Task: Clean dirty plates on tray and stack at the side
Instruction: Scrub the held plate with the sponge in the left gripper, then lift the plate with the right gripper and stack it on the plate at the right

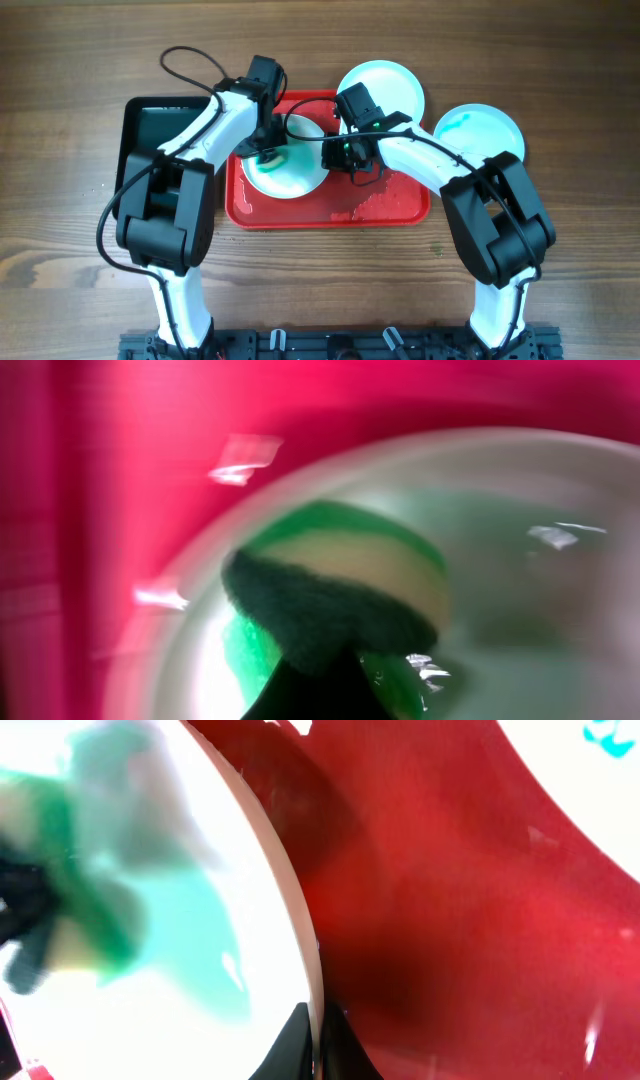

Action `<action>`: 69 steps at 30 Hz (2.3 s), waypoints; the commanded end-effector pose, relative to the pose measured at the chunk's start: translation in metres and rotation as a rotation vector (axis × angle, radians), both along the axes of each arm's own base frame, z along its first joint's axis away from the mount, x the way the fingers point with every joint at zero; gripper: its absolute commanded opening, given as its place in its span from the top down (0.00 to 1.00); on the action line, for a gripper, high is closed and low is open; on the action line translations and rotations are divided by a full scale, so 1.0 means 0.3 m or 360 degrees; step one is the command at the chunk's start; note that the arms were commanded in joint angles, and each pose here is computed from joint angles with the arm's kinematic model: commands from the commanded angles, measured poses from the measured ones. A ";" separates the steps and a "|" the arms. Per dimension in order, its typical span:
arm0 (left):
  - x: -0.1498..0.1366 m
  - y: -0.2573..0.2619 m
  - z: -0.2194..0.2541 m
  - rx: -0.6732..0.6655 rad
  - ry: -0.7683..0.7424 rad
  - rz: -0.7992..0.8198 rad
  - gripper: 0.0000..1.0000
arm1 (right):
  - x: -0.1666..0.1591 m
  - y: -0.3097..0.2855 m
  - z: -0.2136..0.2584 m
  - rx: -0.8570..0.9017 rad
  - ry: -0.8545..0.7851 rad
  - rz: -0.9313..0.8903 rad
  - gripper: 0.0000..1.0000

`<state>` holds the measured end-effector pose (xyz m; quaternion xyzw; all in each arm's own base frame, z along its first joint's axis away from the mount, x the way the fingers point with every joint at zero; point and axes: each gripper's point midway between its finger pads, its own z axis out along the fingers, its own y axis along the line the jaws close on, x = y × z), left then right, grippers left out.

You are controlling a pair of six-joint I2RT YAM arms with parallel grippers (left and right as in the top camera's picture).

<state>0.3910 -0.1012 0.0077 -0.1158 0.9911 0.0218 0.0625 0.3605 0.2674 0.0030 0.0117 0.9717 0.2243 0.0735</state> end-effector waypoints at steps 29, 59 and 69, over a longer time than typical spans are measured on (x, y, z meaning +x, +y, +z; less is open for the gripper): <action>0.242 0.064 0.378 -0.0518 -0.0277 -0.0061 0.96 | -0.004 -0.076 0.149 -0.0126 -0.0120 0.0022 0.96; 0.138 -0.091 0.346 -0.0479 -0.0117 -0.0221 0.96 | -0.123 -0.290 0.703 -0.1676 -0.1368 -0.0109 0.96; 0.137 -0.091 0.346 -0.0480 -0.0116 -0.0220 0.96 | -0.065 -0.294 0.433 -0.0476 -0.0379 -0.0205 0.96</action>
